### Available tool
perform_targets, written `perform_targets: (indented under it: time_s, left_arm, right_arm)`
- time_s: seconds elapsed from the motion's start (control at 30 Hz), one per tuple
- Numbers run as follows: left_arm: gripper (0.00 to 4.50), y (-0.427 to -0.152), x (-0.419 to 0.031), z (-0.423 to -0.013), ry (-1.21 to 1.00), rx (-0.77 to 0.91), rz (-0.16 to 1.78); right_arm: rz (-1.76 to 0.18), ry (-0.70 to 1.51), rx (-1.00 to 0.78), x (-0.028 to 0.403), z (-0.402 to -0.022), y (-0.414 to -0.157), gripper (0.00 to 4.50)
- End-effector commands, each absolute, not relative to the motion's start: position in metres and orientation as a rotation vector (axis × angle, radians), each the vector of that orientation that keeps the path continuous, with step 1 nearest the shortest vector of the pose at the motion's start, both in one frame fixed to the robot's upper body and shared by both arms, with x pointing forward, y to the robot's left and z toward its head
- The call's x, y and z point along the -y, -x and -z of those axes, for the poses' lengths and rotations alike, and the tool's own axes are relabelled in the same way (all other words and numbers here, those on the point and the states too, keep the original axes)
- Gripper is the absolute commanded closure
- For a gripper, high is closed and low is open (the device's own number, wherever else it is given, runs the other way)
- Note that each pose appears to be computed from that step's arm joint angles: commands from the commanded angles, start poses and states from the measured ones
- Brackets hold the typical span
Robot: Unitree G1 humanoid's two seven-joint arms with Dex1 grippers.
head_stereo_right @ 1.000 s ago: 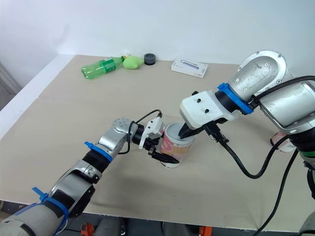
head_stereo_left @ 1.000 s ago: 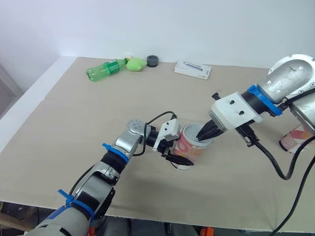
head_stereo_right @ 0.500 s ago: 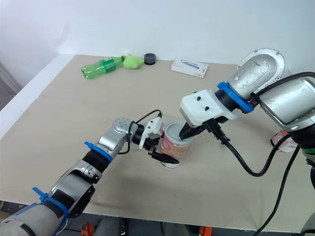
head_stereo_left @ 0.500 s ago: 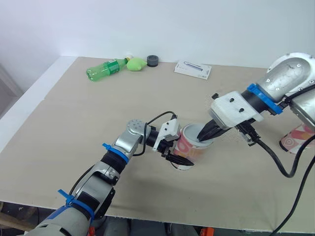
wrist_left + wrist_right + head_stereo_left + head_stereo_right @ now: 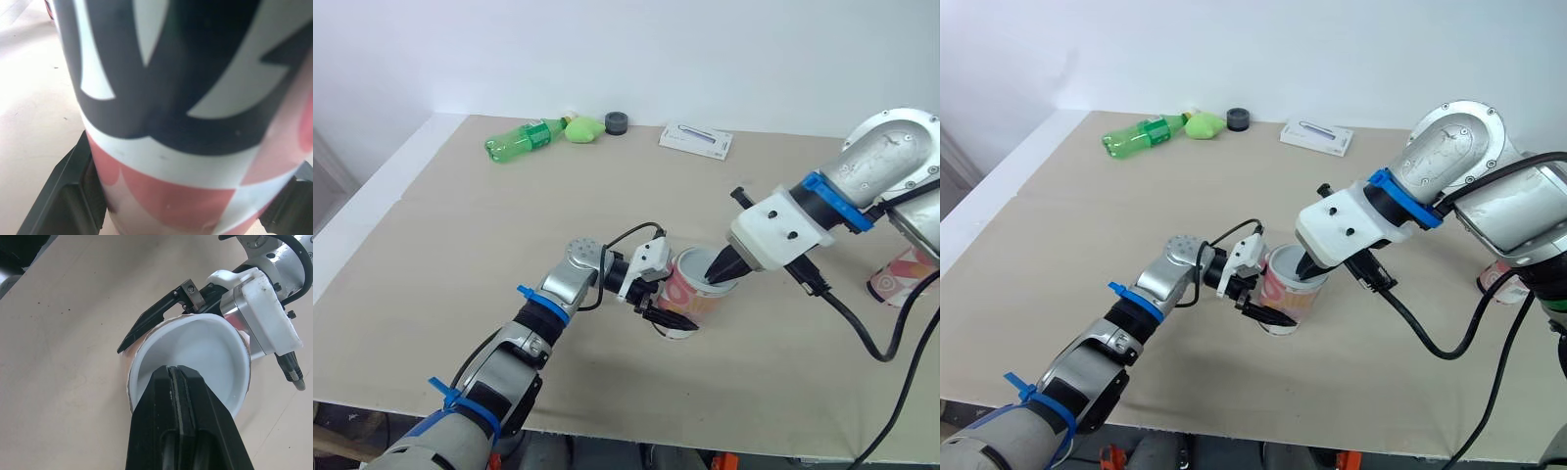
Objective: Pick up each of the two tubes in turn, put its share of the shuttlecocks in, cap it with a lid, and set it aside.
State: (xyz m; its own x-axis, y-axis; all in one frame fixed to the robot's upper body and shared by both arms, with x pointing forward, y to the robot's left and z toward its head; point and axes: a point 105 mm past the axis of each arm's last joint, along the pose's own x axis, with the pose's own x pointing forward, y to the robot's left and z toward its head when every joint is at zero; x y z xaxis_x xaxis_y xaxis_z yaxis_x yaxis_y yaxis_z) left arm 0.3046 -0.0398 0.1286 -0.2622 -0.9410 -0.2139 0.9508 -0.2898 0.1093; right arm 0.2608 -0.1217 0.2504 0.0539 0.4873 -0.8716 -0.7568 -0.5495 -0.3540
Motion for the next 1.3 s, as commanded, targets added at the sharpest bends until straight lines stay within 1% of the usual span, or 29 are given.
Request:
perform_targets:
  time_s: [0.03, 0.23, 0.4, 0.63, 0.9, 1.0, 1.1, 1.2, 1.3]
  left_arm:
    - [1.18, -0.316, 0.030, -0.130, -0.246, -0.061, 1.771]
    - [1.18, -0.316, 0.031, -0.131, -0.238, -0.060, 1.769]
    - [1.18, -0.317, 0.031, -0.133, -0.224, -0.059, 1.766]
    - [1.18, -0.318, 0.031, -0.135, -0.211, -0.060, 1.757]
    - [1.18, -0.320, 0.031, -0.137, -0.187, -0.062, 1.746]
    - [1.18, -0.319, 0.032, -0.136, -0.183, -0.057, 1.751]
    - [1.18, -0.316, 0.030, -0.135, -0.193, -0.039, 1.761]
    - [1.18, -0.314, 0.028, -0.136, -0.186, -0.014, 1.766]
    - [1.18, -0.314, 0.027, -0.137, -0.188, 0.013, 1.765]
  right_arm:
    - [-1.860, 1.306, -0.505, 0.124, -0.198, -0.243, 4.39]
    - [-1.841, 1.310, -0.490, 0.121, -0.196, -0.248, 4.39]
    - [-1.807, 1.377, -0.485, 0.122, -0.194, -0.254, 4.39]
    - [-1.830, 1.436, -0.478, 0.124, -0.189, -0.246, 4.39]
    - [-1.844, 1.438, -0.447, 0.119, -0.186, -0.245, 4.39]
    - [-1.842, 1.278, -0.408, 0.110, -0.198, -0.246, 4.39]
    - [-1.823, 1.087, -0.353, 0.106, -0.225, -0.247, 4.39]
    - [-1.741, 0.951, -0.317, 0.114, -0.252, -0.253, 4.39]
    - [-1.663, 0.865, -0.288, 0.126, -0.269, -0.257, 4.39]
